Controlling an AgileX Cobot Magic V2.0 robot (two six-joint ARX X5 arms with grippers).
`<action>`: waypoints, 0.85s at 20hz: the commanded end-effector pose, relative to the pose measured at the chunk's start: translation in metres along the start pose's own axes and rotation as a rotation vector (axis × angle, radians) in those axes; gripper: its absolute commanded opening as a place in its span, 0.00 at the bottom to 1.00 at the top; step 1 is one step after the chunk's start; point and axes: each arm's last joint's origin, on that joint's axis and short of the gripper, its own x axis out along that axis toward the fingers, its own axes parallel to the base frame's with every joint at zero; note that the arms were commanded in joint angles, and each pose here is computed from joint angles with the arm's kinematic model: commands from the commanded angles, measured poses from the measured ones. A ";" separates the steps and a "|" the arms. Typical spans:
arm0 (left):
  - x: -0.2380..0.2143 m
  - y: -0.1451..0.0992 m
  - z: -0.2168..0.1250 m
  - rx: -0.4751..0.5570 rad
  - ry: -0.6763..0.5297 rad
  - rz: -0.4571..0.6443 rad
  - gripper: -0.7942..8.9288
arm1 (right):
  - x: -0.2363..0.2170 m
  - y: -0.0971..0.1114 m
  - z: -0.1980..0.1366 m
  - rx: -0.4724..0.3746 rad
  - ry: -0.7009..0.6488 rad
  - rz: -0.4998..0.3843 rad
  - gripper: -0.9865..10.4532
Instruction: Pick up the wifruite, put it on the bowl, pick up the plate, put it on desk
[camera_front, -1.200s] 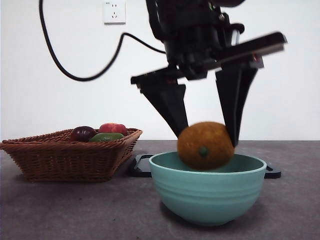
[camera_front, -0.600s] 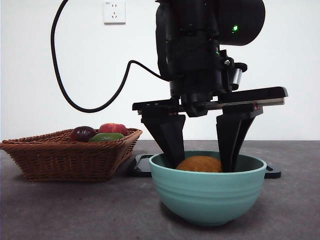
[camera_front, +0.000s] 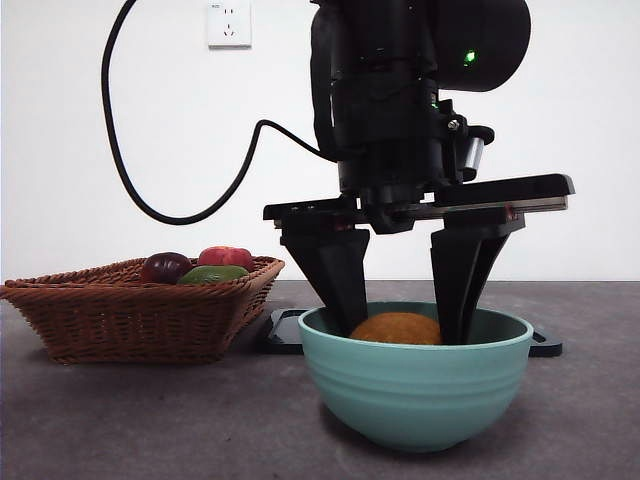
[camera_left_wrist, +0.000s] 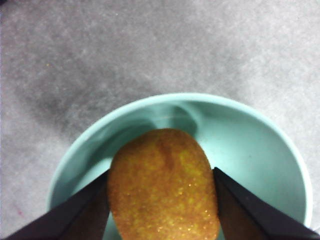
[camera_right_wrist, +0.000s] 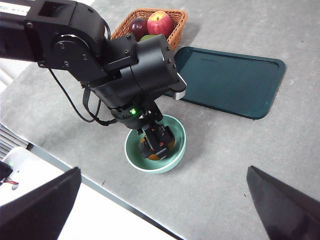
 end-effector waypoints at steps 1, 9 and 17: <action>-0.001 -0.009 0.006 0.045 -0.009 -0.006 0.51 | -0.004 0.002 0.002 -0.021 -0.013 0.004 0.68; -0.052 -0.014 0.018 0.101 -0.073 -0.030 0.63 | -0.004 0.002 0.002 -0.021 -0.012 0.004 0.68; -0.161 -0.012 0.002 0.209 -0.251 0.062 0.63 | -0.004 0.002 0.002 -0.021 -0.012 0.004 0.68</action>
